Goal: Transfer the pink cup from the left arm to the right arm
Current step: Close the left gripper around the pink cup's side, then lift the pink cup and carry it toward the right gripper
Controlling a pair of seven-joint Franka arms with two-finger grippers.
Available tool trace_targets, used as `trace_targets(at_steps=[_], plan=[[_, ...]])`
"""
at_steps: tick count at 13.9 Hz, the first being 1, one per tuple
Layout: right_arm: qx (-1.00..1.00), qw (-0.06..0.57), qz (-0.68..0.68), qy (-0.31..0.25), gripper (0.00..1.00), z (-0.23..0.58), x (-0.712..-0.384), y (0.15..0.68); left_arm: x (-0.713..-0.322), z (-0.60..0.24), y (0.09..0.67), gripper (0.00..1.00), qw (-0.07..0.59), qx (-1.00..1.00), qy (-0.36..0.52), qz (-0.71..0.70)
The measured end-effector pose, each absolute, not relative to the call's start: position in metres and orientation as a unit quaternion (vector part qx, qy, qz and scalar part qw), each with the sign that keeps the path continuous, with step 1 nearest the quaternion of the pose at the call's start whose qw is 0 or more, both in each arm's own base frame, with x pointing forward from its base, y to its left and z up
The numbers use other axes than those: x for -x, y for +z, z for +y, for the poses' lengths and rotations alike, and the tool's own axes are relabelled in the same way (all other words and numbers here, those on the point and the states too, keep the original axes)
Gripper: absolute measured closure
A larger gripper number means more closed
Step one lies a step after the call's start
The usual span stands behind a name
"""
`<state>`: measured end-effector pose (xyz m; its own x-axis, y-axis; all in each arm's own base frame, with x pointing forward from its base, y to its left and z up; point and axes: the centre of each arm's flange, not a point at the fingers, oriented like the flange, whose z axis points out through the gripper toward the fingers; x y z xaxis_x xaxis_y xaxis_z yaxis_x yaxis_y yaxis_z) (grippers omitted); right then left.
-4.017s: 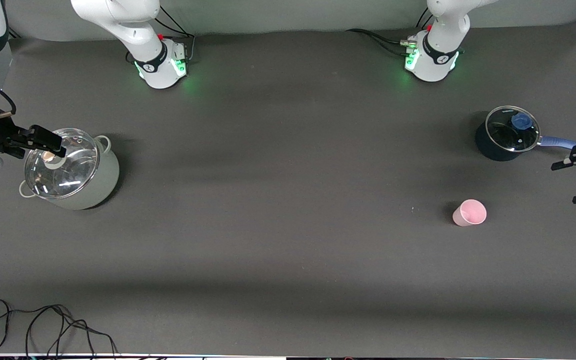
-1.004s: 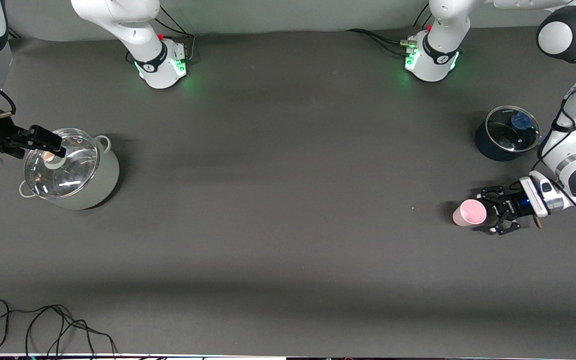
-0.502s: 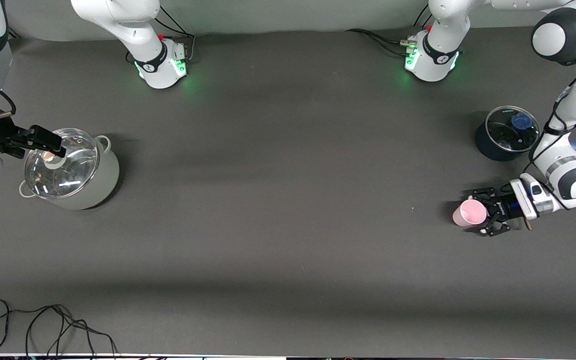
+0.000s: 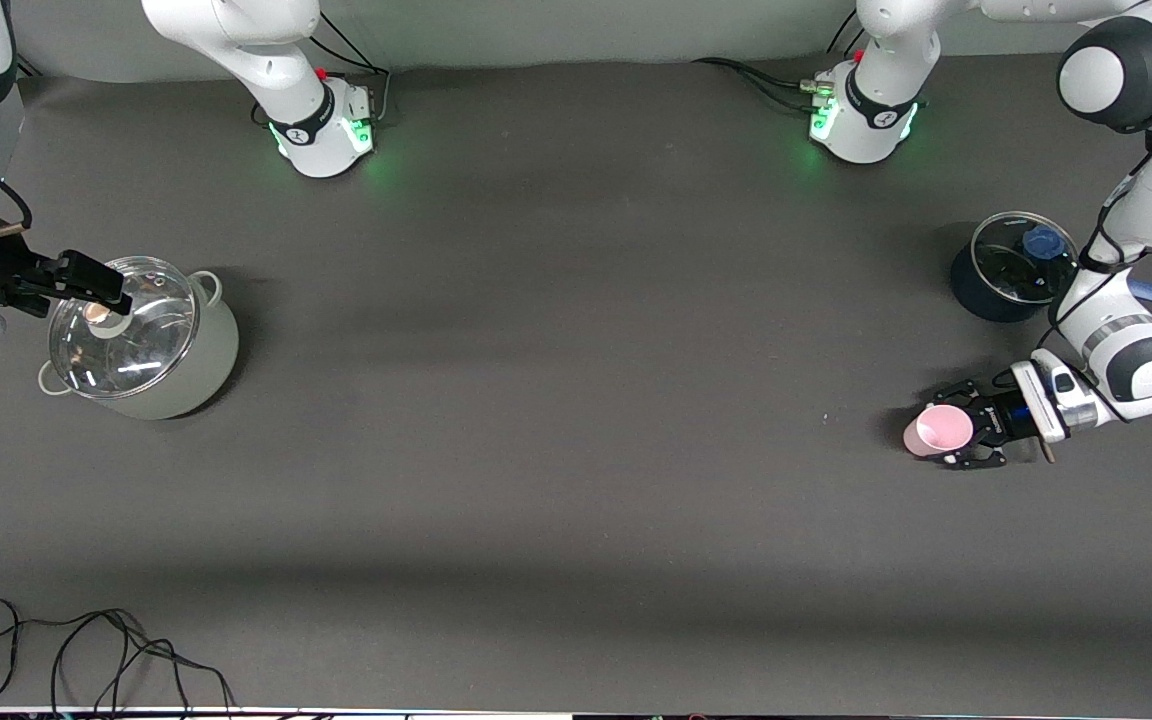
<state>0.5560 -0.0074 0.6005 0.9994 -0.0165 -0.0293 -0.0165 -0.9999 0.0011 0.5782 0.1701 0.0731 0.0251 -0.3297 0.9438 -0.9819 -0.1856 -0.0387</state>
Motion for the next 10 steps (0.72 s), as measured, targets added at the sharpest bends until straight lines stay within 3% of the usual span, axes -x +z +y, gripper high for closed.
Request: trace_targets(at_steps=[5,10], plan=[[-1.000,0.000,-0.008,-0.015,0.00,-0.008,-0.556,0.600,-0.594,0.161,0.088,0.33,0.372,-0.638,0.441,-0.510],[-1.000,0.000,-0.009,-0.015,0.00,-0.008,-0.556,0.601,-0.660,0.072,0.201,0.33,0.394,-0.698,0.389,-0.454]])
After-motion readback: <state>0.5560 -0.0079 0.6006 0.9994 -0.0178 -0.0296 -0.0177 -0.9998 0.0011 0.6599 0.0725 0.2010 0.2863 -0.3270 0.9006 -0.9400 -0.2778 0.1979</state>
